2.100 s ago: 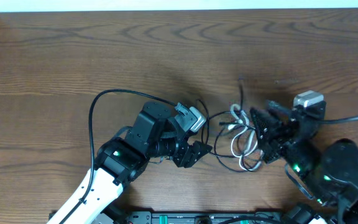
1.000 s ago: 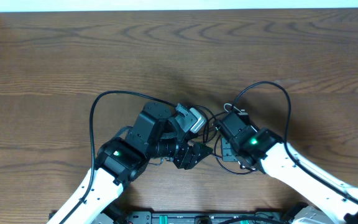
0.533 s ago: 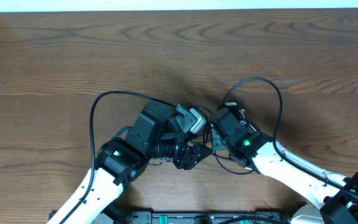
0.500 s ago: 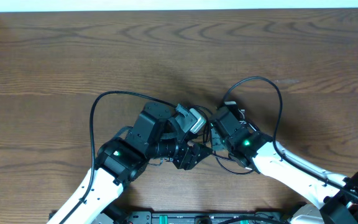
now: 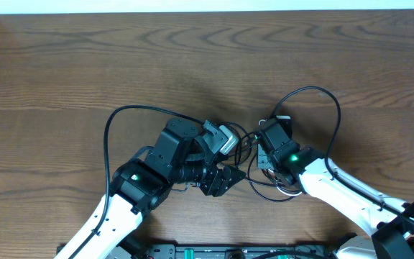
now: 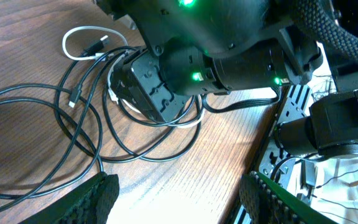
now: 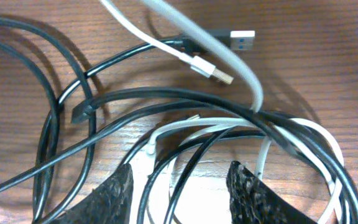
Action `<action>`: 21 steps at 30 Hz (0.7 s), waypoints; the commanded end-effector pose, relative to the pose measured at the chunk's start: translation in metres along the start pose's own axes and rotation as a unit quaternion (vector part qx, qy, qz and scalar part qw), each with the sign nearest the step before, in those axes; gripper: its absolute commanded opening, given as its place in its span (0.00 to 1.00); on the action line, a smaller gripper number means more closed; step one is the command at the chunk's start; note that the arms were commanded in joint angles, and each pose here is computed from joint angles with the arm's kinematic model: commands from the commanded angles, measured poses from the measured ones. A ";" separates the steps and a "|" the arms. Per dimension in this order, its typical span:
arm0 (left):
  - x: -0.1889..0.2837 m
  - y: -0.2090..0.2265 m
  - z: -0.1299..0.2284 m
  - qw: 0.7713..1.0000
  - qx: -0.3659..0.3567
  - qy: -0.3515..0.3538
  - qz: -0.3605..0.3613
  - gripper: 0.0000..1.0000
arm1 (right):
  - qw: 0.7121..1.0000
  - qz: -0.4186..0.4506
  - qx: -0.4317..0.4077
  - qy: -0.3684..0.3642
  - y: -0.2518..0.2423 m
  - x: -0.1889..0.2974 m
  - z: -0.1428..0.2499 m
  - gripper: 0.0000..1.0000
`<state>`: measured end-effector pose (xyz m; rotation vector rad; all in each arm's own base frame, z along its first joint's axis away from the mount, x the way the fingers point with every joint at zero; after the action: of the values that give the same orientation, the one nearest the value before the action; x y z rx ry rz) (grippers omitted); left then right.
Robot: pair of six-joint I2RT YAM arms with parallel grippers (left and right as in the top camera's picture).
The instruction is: Untangle cables
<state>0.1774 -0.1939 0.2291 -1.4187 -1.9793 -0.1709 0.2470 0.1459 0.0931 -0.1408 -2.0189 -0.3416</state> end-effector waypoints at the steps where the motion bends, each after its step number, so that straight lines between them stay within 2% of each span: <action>1: -0.001 -0.001 0.003 1.000 0.004 0.003 0.007 0.68 | 1.000 0.015 -0.016 -0.009 -0.008 -0.001 -0.007 0.46; 7: -0.001 -0.001 0.003 1.000 0.004 0.004 0.005 0.68 | 1.000 -0.005 -0.019 0.016 -0.005 -0.001 -0.003 0.50; 14: -0.001 -0.001 0.003 1.000 0.004 0.004 0.004 0.68 | 0.983 -0.163 0.040 0.072 0.033 0.006 0.002 0.59; 16: -0.001 -0.001 0.003 1.000 0.004 0.004 0.004 0.68 | 0.968 -0.227 0.048 0.096 0.048 0.012 0.005 0.63; 18: -0.001 -0.001 0.003 1.000 0.004 0.004 0.004 0.68 | 0.932 -0.330 0.089 0.121 0.069 0.026 0.008 0.63; 20: -0.001 -0.001 0.003 1.000 0.004 0.004 0.004 0.68 | 0.911 -0.380 0.097 0.130 0.080 0.036 0.006 0.54; 21: -0.001 -0.001 0.003 1.000 0.004 0.004 0.004 0.68 | 0.913 -0.378 0.088 0.128 0.080 0.037 0.003 0.52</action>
<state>0.1774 -0.1938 0.2291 -1.4183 -1.9796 -0.1711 0.2582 0.2097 0.1275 0.5857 -1.8874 -0.5899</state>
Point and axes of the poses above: each gripper's point midway between its finger pads, its own x axis back along the fingers, its own y axis along the line the jaws close on, z = x × y, the point moved 7 cm from there along x, back along the fingers, and after that the axes turned 14 degrees about -x, right-handed, at the moved point
